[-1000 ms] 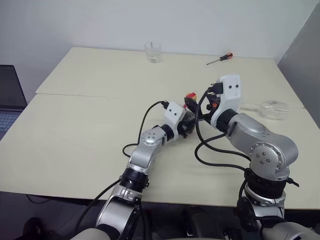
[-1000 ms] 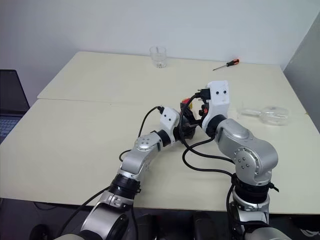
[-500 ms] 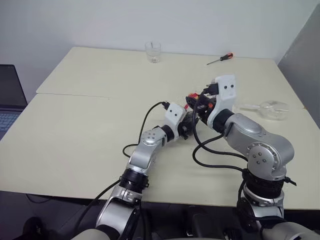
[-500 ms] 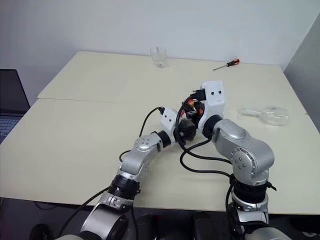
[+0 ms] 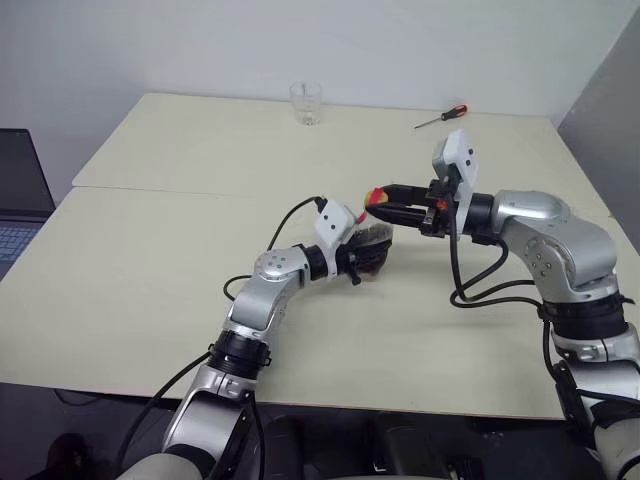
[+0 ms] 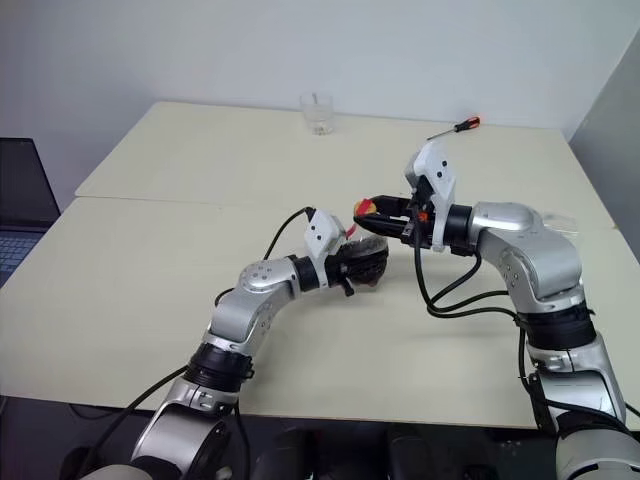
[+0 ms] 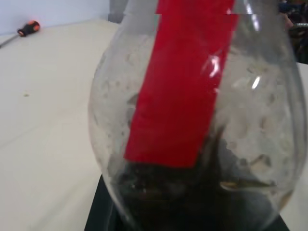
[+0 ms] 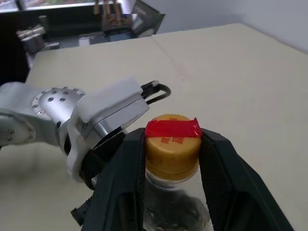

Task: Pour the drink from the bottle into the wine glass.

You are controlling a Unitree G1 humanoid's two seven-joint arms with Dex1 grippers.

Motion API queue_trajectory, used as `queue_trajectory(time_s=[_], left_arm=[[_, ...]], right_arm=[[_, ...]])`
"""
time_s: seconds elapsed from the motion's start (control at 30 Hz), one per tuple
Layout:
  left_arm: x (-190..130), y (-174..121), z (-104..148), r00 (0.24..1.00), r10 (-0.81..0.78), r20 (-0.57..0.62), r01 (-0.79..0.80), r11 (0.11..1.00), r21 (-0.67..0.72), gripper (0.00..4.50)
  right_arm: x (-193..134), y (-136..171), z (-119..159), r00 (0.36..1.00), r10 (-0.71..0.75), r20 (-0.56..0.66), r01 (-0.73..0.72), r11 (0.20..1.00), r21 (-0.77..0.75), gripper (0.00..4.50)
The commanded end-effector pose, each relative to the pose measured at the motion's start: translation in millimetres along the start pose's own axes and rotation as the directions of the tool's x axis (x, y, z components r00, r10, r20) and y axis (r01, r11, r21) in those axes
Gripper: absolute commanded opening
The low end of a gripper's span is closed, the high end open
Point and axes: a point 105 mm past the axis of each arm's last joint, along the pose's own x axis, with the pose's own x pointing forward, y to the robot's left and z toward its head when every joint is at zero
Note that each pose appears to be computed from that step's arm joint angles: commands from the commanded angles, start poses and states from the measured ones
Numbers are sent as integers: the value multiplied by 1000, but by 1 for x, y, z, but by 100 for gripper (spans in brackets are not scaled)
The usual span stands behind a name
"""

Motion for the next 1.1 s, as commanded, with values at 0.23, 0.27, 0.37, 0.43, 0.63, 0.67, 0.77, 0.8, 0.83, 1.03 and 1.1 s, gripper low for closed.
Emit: queue_trajectory(time_s=[0.23, 0.27, 0.37, 0.43, 0.63, 0.67, 0.77, 0.8, 0.83, 1.03, 1.1], left_arm=[[6, -11, 26, 997, -25, 72, 19, 997, 73, 102], [7, -9, 26, 997, -20, 73, 14, 997, 76, 102], [9, -10, 26, 997, -30, 70, 25, 997, 75, 101], [12, -11, 26, 997, -43, 66, 38, 996, 75, 101], [18, -12, 24, 996, -61, 58, 57, 995, 76, 101], [19, -12, 24, 996, -63, 57, 59, 995, 75, 101], [19, -15, 22, 994, -94, 52, 90, 994, 68, 101], [20, -16, 21, 993, -105, 49, 102, 993, 66, 101], [20, -17, 20, 992, -116, 46, 112, 992, 64, 101], [17, -17, 22, 975, -217, 44, 213, 973, 85, 100], [19, -15, 26, 962, -270, 42, 265, 960, 95, 100]], right_arm=[[11, 10, 4, 994, 110, 5, -110, 993, -31, 127], [9, 9, 7, 995, 94, 12, -94, 995, -28, 127], [3, 6, 15, 998, 49, 35, -49, 999, -10, 200], [-3, 7, 23, 998, 24, 63, -23, 1000, -12, 263], [-21, 8, 45, 986, -109, 129, 113, 993, -29, 450], [-24, 8, 47, 982, -131, 135, 136, 990, -32, 450], [-34, 10, 53, 964, -224, 140, 233, 971, -48, 450], [-40, 14, 55, 958, -248, 147, 258, 965, -53, 450], [-45, 18, 57, 951, -271, 151, 282, 958, -57, 450], [-75, 32, 61, 849, -504, 160, 518, 854, -56, 450], [-79, 33, 55, 790, -600, 128, 607, 794, -26, 450]])
